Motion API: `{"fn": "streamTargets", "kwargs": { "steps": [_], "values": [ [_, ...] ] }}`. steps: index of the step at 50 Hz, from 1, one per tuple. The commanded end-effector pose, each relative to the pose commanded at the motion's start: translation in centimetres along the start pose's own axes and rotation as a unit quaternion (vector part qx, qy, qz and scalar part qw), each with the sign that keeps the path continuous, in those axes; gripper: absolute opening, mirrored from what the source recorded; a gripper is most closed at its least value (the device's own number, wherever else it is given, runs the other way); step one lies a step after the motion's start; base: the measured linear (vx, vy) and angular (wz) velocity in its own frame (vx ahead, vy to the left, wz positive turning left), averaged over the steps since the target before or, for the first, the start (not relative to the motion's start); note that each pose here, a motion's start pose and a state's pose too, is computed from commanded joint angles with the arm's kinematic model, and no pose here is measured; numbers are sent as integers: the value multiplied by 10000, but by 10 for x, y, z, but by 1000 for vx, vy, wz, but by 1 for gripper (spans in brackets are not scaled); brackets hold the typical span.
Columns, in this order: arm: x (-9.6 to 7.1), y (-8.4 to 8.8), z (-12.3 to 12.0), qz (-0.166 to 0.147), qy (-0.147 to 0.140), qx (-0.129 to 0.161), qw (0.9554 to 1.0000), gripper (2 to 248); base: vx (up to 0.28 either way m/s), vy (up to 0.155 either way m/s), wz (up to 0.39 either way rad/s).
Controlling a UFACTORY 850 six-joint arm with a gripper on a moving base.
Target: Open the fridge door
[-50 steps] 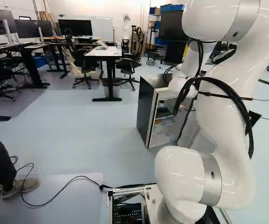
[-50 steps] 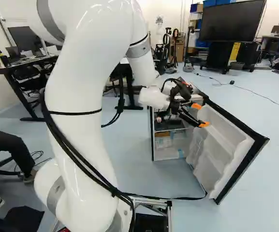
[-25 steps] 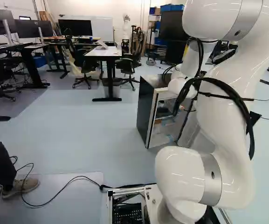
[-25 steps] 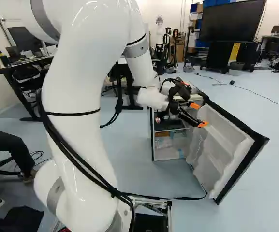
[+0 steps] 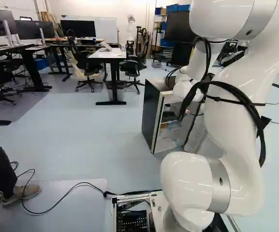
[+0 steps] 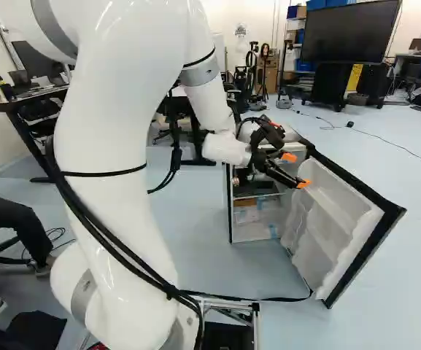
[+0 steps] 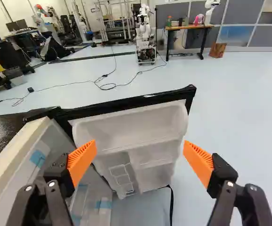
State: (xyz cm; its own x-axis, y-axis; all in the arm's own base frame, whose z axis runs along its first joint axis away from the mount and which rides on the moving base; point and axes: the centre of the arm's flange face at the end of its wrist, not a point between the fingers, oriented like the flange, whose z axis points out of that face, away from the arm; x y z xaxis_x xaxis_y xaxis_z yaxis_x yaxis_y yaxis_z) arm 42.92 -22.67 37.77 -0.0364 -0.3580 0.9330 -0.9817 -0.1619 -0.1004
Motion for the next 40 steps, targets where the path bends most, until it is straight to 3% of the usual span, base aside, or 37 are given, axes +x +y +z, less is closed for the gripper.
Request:
{"fn": "streamTargets", "kwargs": {
  "steps": [22, 40],
  "values": [
    [-2, 3, -27, -247, 50, 696, 9973, 247, 0, 0, 0],
    [-6, 8, -57, -532, 80, 1479, 9875, 247, 0, 0, 0]
  ]
}}
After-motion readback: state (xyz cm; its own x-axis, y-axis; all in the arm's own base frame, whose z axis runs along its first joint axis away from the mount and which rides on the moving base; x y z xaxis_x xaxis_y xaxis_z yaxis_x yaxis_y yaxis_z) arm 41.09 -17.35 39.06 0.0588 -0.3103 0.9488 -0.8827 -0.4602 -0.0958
